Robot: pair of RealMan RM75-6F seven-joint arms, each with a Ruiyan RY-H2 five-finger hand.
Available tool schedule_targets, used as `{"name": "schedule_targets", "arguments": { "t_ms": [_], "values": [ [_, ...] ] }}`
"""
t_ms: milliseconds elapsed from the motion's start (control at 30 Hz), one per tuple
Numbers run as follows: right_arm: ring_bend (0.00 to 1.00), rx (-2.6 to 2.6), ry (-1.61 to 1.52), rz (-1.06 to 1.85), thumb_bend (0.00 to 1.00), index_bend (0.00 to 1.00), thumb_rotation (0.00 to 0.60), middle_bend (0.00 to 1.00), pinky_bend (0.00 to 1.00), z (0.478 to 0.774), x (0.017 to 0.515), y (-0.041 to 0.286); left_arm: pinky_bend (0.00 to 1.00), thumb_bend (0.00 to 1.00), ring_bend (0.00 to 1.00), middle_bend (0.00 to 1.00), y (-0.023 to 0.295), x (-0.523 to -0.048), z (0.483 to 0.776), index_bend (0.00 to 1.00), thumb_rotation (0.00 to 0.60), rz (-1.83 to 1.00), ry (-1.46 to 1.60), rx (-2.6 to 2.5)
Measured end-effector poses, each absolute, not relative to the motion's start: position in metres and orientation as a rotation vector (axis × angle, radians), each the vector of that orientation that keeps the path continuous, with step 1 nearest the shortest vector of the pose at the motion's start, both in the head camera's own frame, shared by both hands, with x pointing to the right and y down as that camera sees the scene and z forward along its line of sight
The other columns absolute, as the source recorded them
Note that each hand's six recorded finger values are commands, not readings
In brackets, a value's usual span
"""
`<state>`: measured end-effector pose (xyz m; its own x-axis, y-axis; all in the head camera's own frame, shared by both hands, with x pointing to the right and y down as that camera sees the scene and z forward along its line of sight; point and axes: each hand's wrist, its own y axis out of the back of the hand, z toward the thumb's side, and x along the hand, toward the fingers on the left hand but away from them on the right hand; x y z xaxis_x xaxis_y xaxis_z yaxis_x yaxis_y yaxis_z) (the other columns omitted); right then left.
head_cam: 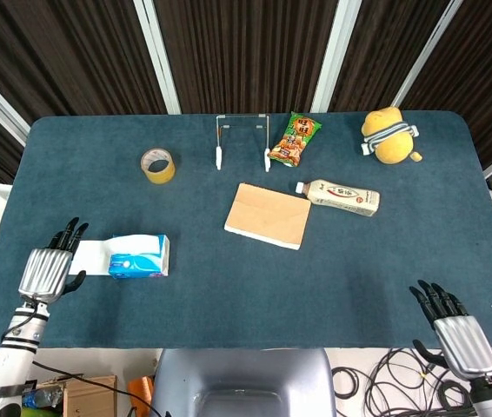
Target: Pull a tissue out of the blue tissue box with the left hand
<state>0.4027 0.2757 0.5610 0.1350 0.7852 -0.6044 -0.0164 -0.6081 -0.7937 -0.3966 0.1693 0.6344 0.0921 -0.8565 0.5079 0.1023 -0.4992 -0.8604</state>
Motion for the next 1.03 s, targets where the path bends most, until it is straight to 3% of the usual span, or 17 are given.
{"name": "schedule_targets", "arguments": {
  "t_ms": [233, 400, 1033],
  "values": [
    [0.0, -1.715, -0.872, 1.472, 0.22, 0.0, 0.6, 0.02, 0.15, 0.553, 0.404, 0.269, 0.33, 0.3, 0.05, 0.0, 0.208, -0.408, 0.613, 0.05, 0.6, -1.402, 0.838, -1.631],
    [0.0, -1.716, -0.895, 1.455, 0.22, 0.0, 0.6, 0.01, 0.15, 0.549, 0.405, 0.269, 0.32, 0.33, 0.04, 0.01, 0.234, -0.429, 0.616, 0.08, 0.6, -1.448, 0.802, -1.642],
    [0.0, -1.704, -0.93, 1.459, 0.22, 0.0, 0.6, 0.01, 0.16, 0.546, 0.408, 0.271, 0.32, 0.34, 0.05, 0.02, 0.246, -0.444, 0.606, 0.11, 0.6, -1.552, 0.819, -1.639]
  ]
}}
